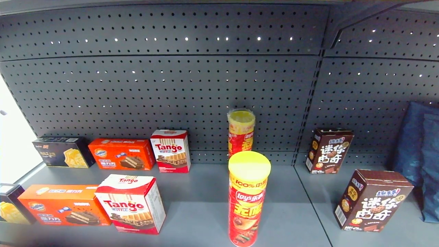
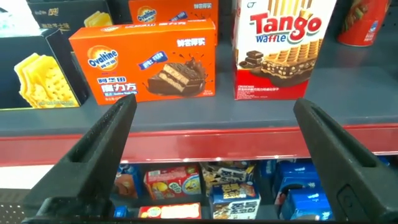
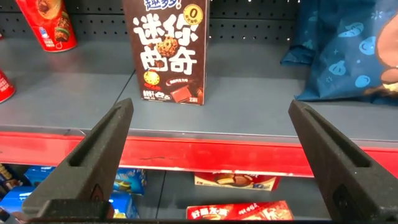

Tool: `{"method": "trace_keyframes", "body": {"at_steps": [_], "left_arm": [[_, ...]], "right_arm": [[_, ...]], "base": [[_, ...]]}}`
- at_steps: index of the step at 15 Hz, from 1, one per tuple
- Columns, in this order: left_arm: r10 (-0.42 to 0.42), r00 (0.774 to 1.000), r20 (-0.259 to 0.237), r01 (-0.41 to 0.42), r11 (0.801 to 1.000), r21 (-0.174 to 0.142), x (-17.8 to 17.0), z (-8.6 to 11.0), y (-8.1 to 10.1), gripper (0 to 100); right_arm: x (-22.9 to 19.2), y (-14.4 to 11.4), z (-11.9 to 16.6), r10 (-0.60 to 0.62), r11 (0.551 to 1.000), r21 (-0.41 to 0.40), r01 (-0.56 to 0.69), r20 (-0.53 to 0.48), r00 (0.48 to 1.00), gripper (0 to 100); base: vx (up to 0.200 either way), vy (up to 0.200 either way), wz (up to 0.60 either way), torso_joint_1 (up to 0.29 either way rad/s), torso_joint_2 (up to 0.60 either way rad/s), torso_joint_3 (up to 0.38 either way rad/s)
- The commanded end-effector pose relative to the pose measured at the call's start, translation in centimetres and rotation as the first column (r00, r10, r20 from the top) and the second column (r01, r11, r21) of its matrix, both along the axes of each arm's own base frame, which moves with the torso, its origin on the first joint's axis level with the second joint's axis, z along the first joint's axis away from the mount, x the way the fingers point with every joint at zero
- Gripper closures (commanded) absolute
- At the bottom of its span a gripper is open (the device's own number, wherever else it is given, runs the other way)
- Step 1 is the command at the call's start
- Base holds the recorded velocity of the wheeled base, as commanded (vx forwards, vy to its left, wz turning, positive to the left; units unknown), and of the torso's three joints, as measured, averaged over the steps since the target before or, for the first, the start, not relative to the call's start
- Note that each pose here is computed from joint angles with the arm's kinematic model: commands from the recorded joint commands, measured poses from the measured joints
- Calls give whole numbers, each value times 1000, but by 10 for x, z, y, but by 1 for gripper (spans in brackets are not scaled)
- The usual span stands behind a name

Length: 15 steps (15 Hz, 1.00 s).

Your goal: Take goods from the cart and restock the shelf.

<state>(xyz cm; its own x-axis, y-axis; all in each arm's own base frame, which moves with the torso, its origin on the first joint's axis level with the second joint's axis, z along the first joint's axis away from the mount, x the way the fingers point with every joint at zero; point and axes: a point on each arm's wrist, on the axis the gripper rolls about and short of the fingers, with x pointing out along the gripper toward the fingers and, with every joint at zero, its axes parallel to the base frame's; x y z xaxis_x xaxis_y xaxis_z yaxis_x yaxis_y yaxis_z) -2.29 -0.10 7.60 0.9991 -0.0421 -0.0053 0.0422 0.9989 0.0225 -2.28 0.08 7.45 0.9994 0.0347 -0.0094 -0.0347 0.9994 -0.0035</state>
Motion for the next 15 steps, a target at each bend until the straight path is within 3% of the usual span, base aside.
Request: {"method": "trace_keyframes", "body": {"at_steps": [1, 15], "left_arm": [[-1, 1000, -1, 1, 1000, 0, 0, 0, 0, 0], [-1, 1000, -2, 1, 1000, 0, 0, 0, 0, 0]], "right_arm": [[0, 0, 0, 1, 1000, -1, -1, 0, 1000, 0], [0, 0, 0, 1, 1000, -1, -1, 0, 1000, 0]], "base": [[0, 0, 0, 0, 0, 0], [0, 0, 0, 0, 0, 0]]}}
